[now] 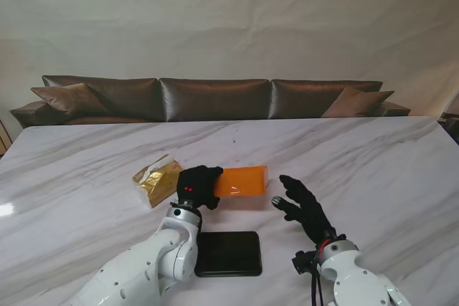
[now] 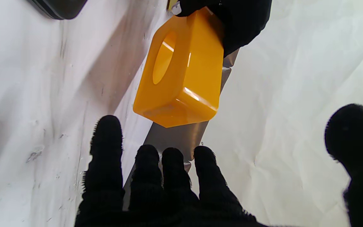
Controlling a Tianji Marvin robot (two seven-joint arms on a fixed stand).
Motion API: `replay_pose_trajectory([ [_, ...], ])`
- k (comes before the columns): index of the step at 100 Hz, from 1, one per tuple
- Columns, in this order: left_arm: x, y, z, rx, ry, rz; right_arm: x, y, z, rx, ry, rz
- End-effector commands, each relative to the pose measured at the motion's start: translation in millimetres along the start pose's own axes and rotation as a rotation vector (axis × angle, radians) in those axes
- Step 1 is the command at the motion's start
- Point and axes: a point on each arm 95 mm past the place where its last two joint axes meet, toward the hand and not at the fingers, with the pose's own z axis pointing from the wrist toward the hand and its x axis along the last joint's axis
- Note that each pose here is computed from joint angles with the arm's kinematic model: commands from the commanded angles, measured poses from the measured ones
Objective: Refill a tissue box and feed the first sheet
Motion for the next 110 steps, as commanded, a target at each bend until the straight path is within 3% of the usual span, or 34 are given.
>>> replay_pose_trajectory([
  [1, 1.5, 2.6, 3.1, -0.009, -0.002, 0.004, -4.6, -1.9, -2.0, 0.013, -0.009, -0.003],
  [38, -2.1, 10.6, 9.9, -0.072, 0.045, 0.109, -7.0, -1.7, -4.1, 0.008, -0.016, 0.001],
  [110, 0.8, 12.4, 0.6, -0.234, 0.064, 0.243, -8.9, -4.8, -5.8, 0.013, -0.022, 0.018],
])
